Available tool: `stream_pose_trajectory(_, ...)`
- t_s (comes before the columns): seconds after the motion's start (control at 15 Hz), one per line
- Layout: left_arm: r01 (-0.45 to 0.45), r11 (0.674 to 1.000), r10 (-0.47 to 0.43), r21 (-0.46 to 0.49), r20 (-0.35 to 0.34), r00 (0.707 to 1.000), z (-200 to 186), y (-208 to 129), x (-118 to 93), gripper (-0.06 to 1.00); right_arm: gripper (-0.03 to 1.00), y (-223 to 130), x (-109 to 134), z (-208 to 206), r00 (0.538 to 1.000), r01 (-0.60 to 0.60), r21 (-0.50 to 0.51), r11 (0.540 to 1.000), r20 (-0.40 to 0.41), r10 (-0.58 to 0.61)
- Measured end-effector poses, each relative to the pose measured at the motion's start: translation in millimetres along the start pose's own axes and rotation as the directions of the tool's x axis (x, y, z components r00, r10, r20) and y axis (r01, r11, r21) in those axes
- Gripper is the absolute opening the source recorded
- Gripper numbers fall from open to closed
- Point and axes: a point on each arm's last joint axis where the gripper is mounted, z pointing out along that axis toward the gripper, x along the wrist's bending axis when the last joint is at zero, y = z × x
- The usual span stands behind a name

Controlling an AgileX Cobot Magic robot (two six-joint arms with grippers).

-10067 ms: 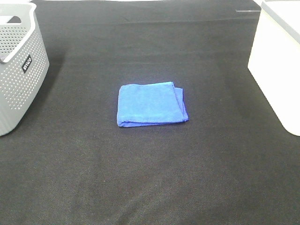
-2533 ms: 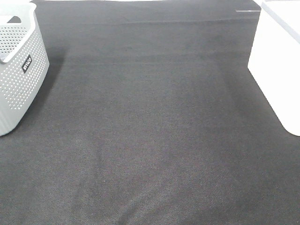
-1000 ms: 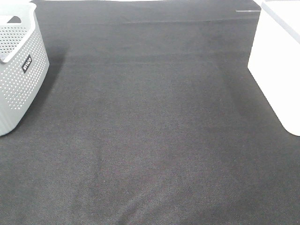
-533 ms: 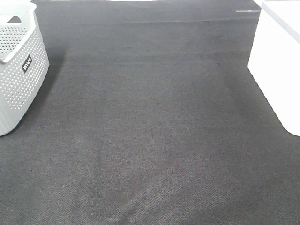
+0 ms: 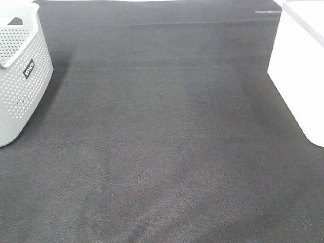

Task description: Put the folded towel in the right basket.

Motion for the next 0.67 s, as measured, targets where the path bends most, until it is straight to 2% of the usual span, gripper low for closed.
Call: stream_pose_trajectory(0.67, 0.0, 1.0, 0.0, 0.0, 0.0, 1.0, 0.0, 0.0, 0.0, 0.98, 0.97, 0.0, 0.0, 0.0, 1.0, 0.0, 0.0, 1.0, 0.0, 0.0)
